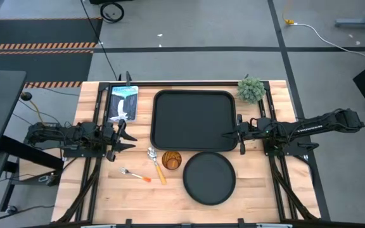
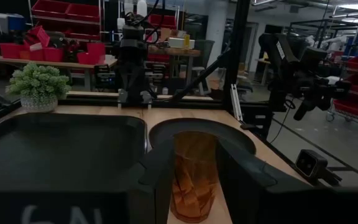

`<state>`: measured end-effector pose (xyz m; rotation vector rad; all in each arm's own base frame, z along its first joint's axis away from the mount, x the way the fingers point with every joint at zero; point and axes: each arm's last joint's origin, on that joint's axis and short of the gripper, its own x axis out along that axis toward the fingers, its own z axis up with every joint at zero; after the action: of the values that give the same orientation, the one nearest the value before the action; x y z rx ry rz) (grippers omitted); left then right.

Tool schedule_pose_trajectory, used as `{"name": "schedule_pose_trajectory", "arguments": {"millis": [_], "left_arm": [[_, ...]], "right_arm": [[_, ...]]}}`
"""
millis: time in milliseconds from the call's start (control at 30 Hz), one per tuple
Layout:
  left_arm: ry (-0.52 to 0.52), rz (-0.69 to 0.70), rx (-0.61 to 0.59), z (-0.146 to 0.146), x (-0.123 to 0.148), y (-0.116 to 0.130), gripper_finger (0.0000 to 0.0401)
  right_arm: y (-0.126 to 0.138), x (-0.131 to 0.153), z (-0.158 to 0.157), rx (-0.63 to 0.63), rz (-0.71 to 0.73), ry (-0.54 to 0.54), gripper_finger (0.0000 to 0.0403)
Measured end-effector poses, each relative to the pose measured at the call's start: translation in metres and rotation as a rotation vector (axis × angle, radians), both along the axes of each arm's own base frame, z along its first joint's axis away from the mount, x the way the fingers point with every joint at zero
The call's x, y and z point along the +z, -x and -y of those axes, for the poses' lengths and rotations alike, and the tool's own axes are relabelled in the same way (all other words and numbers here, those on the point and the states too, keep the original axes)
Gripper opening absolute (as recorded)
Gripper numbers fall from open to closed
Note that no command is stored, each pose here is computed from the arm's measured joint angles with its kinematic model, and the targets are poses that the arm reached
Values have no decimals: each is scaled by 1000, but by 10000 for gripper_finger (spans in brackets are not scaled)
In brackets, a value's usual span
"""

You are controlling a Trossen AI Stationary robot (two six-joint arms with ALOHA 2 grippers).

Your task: Pick and place plate/cup/fork/spoon on tray

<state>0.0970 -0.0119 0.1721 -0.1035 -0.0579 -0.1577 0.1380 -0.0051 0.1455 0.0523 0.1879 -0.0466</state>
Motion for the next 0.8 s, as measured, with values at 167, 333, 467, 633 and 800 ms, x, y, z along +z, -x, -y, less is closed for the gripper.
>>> {"name": "schedule_pose_trajectory", "arguments": {"millis": [167,333,467,633,800], "left_arm": [[0,0,-1,0,0,0,126],[4,33,0,0,3,0,126],[8,70,1,0,7,1,126],[45,101,68,-2,10,1,126],[134,53,91,-3,7,-2,126]], "right_arm": [[0,0,0,0,0,0,23],[0,0,0,0,1,0,23],[0,0,0,0,0,0,23],[0,0,0,0,0,0,23],[0,0,0,0,0,0,23]]}}
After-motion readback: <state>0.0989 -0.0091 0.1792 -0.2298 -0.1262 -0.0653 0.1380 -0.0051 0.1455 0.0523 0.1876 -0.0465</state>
